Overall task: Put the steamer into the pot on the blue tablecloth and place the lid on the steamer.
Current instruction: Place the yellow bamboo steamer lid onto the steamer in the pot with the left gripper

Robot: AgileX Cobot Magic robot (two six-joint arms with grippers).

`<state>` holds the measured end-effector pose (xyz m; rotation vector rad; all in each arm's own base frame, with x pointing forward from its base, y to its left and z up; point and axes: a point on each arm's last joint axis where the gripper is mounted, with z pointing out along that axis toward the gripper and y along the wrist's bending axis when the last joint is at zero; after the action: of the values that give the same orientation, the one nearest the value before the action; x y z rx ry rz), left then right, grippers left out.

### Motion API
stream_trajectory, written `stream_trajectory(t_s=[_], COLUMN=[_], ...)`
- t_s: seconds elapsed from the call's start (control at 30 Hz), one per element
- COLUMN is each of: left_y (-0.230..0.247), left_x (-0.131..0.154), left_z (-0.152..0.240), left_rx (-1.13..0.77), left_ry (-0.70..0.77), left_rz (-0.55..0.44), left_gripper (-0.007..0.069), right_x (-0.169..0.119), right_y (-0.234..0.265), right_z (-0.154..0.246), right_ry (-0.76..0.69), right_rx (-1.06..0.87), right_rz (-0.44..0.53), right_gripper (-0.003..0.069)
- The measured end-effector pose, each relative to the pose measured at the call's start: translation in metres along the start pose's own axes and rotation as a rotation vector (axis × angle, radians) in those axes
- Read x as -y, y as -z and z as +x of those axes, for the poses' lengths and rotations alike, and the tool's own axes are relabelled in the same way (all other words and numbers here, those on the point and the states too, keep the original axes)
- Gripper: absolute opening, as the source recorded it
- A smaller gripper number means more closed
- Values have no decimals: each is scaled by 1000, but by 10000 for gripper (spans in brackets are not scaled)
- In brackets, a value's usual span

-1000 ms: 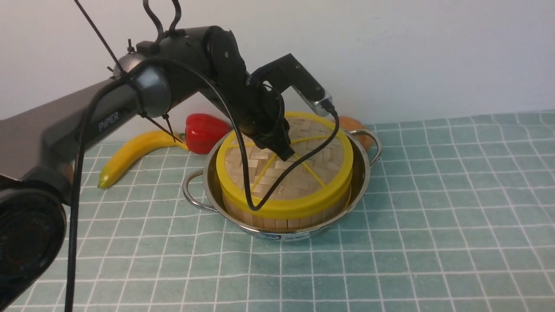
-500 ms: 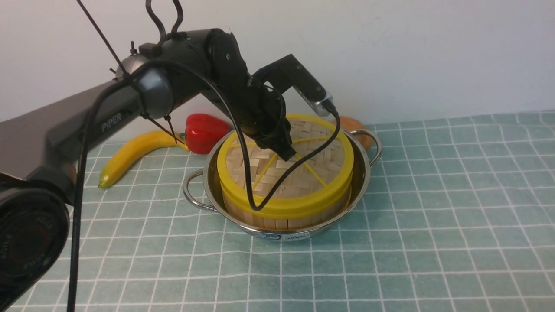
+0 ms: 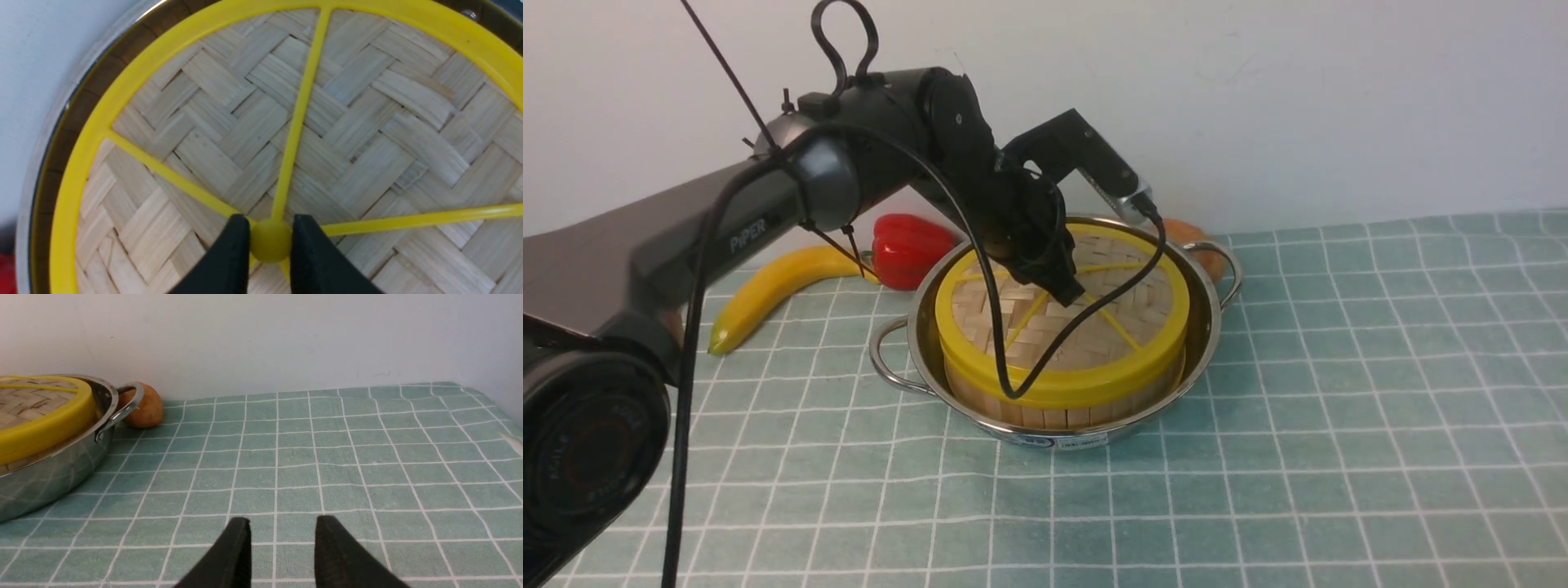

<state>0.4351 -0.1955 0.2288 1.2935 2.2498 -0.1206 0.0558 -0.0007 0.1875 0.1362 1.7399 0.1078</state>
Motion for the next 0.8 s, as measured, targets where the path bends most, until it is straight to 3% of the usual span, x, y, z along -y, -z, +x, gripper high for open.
stream_trajectory(t_s=[0.07, 0.1, 0.13, 0.27, 0.33, 0.43, 0.63, 0.8], left_y=[1, 5, 7, 45, 72, 154, 271, 355], left_x=[0, 1, 1, 1, 0, 5, 24, 42], left_z=[0, 0, 0, -10, -16, -28, -34, -27], left_rx=[-1, -12, -10, 33, 67, 213, 532, 807], left_ry=[-2, -9, -10, -7, 3, 44, 123, 111], left_rz=[-1, 2, 1, -34, -75, -182, -326, -479], left_gripper=[163, 236, 253, 437, 505, 648, 683, 613], right_x=[0, 0, 0, 0, 0, 0, 0, 0], right_y=[0, 0, 0, 0, 0, 0, 0, 0], right_z=[0, 0, 0, 0, 0, 0, 0, 0], right_ry=[0, 0, 0, 0, 0, 0, 0, 0], right_rx=[0, 0, 0, 0, 0, 0, 0, 0], right_rz=[0, 0, 0, 0, 0, 0, 0, 0], right_gripper=[242, 242, 242, 242, 242, 242, 242, 242])
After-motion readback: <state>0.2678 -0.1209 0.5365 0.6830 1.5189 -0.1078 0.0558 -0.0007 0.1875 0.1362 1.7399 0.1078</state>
